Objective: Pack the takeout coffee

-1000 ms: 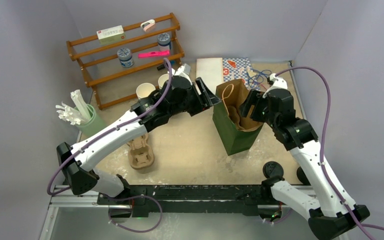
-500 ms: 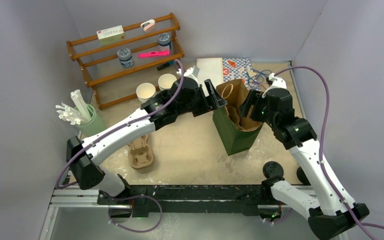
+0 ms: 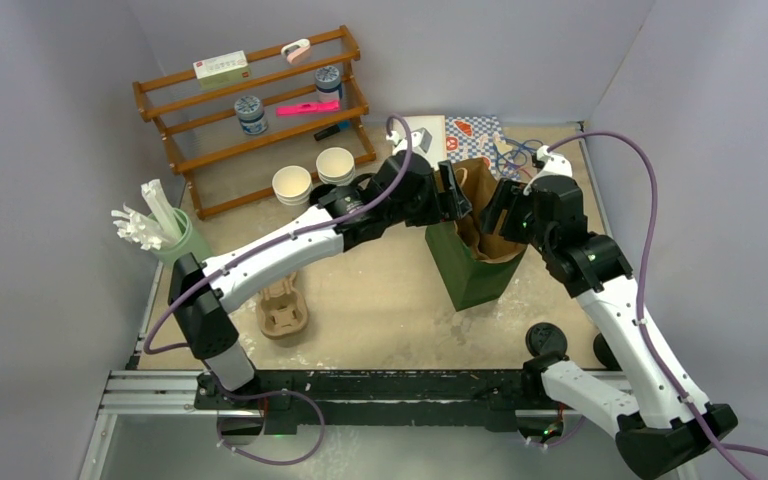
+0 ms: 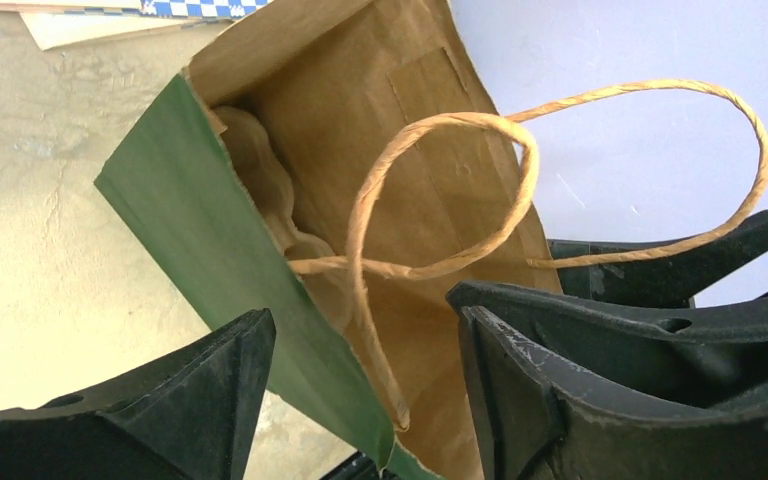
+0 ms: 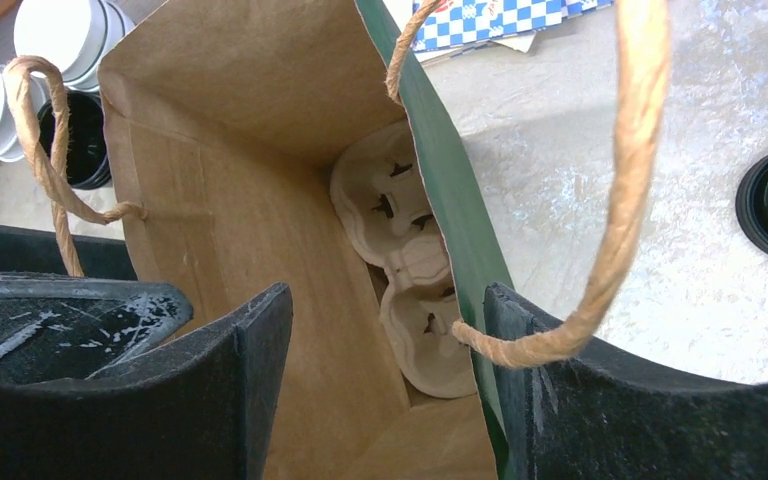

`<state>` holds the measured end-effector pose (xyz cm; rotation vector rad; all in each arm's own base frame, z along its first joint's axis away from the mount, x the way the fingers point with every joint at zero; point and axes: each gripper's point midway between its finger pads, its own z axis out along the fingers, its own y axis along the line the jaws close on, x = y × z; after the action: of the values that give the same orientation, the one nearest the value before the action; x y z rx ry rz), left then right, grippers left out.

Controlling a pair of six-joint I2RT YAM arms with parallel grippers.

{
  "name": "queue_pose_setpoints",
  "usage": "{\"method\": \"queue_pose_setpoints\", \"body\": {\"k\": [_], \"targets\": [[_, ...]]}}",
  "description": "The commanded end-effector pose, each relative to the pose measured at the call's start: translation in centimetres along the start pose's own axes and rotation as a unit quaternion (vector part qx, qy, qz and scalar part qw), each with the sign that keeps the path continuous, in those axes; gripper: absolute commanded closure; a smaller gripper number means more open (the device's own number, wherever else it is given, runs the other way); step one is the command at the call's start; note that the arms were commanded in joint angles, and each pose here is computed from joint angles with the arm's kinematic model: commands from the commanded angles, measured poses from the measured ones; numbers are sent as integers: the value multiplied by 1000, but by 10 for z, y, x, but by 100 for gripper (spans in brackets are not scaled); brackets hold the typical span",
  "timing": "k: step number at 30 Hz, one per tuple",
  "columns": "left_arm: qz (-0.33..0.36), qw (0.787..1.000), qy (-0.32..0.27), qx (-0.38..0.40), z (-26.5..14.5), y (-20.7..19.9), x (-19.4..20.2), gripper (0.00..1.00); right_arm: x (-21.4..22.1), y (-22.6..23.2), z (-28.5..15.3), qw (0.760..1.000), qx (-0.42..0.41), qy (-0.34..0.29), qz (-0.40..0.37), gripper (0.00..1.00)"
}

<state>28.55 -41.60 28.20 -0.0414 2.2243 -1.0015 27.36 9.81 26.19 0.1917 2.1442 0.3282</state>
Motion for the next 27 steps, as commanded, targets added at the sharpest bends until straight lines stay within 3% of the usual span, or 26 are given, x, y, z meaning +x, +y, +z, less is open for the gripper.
{"method": "queue_pose_setpoints", "body": {"k": [1,4,7,11,14,17,20,22,27], "targets": [[43,997,-49,-30,1,-5,-19,35,-11,-1,-2,1000,6,-18,2,29],[53,996,-61,-44,3,0,-23,58,-7,0,-1,1000,3,-15,7,37],[64,994,-72,-51,0,1,-29,78,-4,3,-1,1000,-7,-9,12,52],[83,990,-90,-64,-9,3,-40,93,-10,7,-2,1000,-13,-15,16,72],[100,987,-103,-70,-16,4,-51,98,-8,23,-3,999,-48,3,25,77],[111,986,-100,-68,-18,3,-55,96,-6,33,-2,997,-71,18,33,76],[120,985,-96,-73,-20,4,-56,71,-8,30,0,998,-61,11,33,70],[131,983,-96,-83,-22,9,-56,61,-8,28,0,998,-56,9,34,64],[222,967,-101,-67,-40,10,-62,56,-5,28,-6,998,-61,14,29,54]]}}
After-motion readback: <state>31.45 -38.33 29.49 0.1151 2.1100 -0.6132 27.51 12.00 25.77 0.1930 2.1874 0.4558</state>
